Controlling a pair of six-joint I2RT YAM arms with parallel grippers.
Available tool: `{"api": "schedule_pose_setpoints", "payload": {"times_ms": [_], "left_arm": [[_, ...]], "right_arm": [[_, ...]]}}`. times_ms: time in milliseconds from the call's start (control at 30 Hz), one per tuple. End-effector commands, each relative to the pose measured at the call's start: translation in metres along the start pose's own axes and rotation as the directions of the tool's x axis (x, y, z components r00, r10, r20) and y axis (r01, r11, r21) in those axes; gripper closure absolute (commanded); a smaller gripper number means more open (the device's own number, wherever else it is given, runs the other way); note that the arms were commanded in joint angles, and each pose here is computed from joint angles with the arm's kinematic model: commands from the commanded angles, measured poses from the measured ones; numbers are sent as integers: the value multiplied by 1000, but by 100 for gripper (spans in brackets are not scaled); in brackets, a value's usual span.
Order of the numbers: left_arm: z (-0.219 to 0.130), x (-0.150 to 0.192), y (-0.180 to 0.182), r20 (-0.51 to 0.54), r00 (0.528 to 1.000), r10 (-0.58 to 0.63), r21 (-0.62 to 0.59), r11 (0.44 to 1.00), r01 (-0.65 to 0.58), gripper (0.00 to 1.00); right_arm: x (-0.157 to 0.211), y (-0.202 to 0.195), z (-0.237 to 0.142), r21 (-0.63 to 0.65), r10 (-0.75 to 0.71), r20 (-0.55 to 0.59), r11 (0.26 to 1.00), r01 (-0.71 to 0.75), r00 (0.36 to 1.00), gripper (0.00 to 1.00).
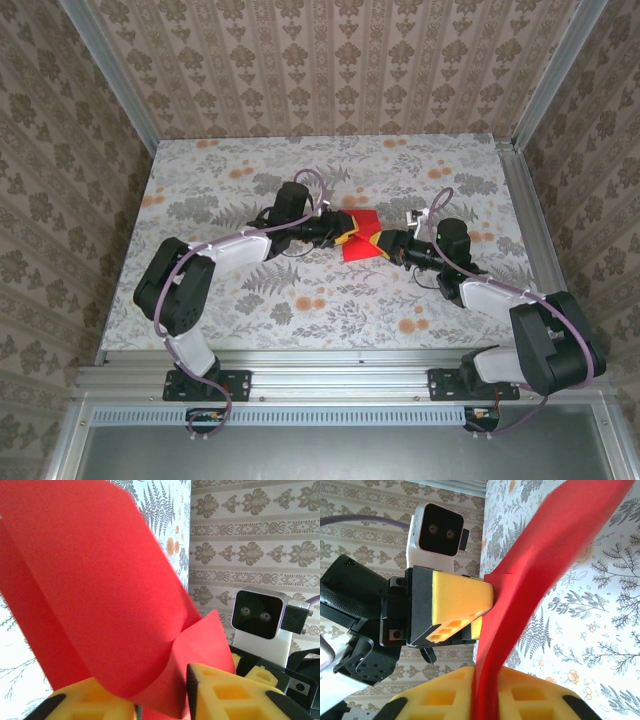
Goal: Fold a paper plane with a square sheet of paper (pick it up from the middle)
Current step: Turn over the paper at the center of the table.
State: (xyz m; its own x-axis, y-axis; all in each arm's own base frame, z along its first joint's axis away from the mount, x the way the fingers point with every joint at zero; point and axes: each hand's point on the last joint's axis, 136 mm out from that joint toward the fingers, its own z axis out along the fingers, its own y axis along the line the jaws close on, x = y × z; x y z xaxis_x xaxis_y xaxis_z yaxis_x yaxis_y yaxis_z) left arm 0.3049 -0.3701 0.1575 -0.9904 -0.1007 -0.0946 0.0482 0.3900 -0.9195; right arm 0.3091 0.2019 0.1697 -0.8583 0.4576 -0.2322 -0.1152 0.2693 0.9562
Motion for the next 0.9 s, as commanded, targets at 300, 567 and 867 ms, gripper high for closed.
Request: {"api": "schedule_pose_setpoints", "payload": {"times_ms": [300,567,867], "left_arm": [[-37,-13,-8,21,987,159,-137,978,-155,47],[-66,-22,-21,47,972,229,-146,965,-220,42],[-96,-14,-19,35,968,248,-179,955,-238,35]], "right_arm": [[12,-36,-28,367,-128,-103,917,158,986,97],[-11,-54,-98,788,-314,-176,523,324,933,100],[-18,-44,-98,882,-437,-395,66,466,808,99]]}}
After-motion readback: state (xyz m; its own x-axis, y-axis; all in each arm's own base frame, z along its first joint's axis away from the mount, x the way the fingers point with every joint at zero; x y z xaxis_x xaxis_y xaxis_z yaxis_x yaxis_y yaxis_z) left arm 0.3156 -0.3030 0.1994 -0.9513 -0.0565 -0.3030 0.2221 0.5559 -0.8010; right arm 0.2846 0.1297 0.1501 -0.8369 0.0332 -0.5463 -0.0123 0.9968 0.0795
